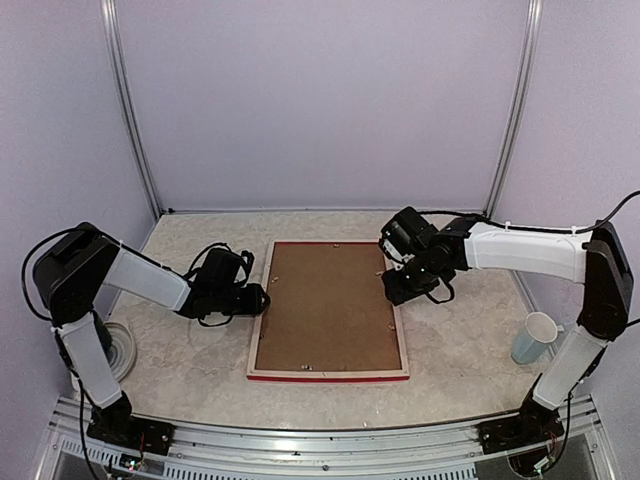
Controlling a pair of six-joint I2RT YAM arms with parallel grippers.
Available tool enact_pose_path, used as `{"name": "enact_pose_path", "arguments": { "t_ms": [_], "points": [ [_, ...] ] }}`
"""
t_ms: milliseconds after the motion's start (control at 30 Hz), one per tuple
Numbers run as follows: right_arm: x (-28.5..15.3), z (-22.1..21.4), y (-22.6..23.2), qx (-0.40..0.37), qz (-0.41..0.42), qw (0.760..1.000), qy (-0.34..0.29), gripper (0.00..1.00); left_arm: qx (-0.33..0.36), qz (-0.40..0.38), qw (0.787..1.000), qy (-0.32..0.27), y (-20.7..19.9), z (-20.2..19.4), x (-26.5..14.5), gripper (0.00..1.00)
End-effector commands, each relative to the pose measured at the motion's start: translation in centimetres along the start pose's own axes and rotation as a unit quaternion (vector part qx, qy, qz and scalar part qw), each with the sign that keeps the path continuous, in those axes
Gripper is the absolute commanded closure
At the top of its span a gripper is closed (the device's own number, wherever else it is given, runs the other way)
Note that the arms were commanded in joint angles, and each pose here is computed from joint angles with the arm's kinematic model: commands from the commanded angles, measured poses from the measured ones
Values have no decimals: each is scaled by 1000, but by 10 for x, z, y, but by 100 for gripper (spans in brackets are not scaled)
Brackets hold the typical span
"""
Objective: Put the photo into the frame
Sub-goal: Press the fastener onto the backboard.
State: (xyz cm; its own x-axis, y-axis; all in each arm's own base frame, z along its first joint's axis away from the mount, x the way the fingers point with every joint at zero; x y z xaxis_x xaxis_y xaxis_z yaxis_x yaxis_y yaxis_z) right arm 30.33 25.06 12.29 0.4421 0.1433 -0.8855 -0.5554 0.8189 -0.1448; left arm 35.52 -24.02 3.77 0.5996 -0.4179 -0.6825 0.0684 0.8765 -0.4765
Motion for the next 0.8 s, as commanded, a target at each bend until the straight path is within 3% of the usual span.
{"name": "enact_pose_path", "arguments": {
  "t_ms": [0,300,767],
  "points": [
    [5,-5,-23,53,-13,998,-18,53,3,-3,1000,6,3,-7,-10,64],
    [34,-20,-26,75,7,997,-16,46,-5,-15,1000,-23,2,4,-24,48],
    [54,-18,-23,95,26,995,-19,46,-7,-31,999,-27,-1,6,-26,25]
  ]
}}
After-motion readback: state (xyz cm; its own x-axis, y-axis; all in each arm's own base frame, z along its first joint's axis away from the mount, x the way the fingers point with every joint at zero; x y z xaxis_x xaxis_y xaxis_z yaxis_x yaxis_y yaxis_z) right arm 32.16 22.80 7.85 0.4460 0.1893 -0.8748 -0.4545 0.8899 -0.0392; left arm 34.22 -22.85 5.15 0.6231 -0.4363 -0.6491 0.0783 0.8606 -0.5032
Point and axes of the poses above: each gripper's point midway between its finger pads, its own x axis out along the fingers, its own y axis along the line the jaws close on, z = x × y, the point moved 2 cm from there along -x, back along the fingers, and after that the axes turned 12 degrees about -x, right-handed, at the moved point
